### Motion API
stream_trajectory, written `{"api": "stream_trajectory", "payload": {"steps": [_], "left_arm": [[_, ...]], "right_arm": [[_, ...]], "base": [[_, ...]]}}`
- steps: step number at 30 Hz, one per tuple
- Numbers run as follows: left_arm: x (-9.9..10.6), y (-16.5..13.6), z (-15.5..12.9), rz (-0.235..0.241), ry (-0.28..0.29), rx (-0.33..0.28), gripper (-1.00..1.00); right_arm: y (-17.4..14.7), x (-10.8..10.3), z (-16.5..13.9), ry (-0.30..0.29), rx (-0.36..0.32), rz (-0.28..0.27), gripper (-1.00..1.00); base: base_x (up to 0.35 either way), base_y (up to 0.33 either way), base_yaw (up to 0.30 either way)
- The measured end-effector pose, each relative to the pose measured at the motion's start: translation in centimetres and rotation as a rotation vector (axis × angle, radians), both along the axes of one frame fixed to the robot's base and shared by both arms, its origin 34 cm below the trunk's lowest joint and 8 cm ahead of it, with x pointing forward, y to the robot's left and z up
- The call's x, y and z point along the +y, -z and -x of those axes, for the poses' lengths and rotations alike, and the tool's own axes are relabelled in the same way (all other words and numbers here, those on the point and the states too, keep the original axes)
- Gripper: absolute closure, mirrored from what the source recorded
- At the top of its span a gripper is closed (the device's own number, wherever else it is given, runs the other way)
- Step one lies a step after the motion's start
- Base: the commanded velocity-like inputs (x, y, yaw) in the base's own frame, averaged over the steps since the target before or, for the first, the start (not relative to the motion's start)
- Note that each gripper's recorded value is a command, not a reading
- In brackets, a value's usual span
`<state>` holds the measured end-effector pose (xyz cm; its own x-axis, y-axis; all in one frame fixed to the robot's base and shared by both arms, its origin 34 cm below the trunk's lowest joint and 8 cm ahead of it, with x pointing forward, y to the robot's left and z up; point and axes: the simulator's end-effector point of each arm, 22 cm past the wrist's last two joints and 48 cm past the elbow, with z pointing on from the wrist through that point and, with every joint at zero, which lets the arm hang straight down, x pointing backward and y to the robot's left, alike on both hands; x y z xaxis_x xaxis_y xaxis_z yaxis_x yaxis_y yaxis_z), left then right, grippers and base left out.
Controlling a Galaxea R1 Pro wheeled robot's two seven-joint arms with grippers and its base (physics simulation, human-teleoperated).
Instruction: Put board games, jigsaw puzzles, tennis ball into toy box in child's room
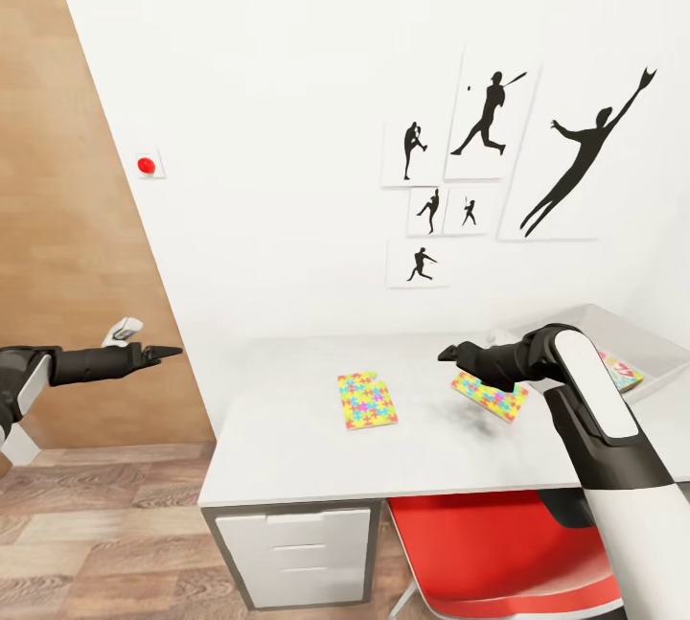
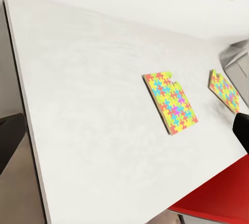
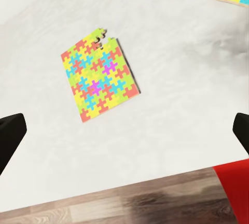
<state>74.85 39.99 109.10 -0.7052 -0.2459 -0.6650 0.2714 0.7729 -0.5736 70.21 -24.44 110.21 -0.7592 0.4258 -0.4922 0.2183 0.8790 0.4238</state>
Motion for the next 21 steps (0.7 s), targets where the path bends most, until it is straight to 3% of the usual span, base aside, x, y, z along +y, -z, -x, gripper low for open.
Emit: {"api": "stream_trajectory", "payload": {"steps": [7, 16, 21], "left_arm": [[0.06, 0.01, -0.01, -0.003, 0.000, -0.001, -1.00], [0.18, 0.07, 0.03, -0.004, -0.002, -0.001, -1.00], [0.17, -0.03, 0.05, -0.004, -0.002, -0.002, -1.00]], "right_arm": [[0.15, -0.02, 0.01, 0.001, 0.004, 0.000, -1.00], [0.26, -0.07, 0.02, 0.002, 0.007, 0.000, -1.00], [0.19, -0.08, 0.06, 0.002, 0.006, 0.000, -1.00]], "base": [[0.000, 0.169, 0.024], [0.000, 0.093, 0.220], [0.146, 0.156, 0.054]]}}
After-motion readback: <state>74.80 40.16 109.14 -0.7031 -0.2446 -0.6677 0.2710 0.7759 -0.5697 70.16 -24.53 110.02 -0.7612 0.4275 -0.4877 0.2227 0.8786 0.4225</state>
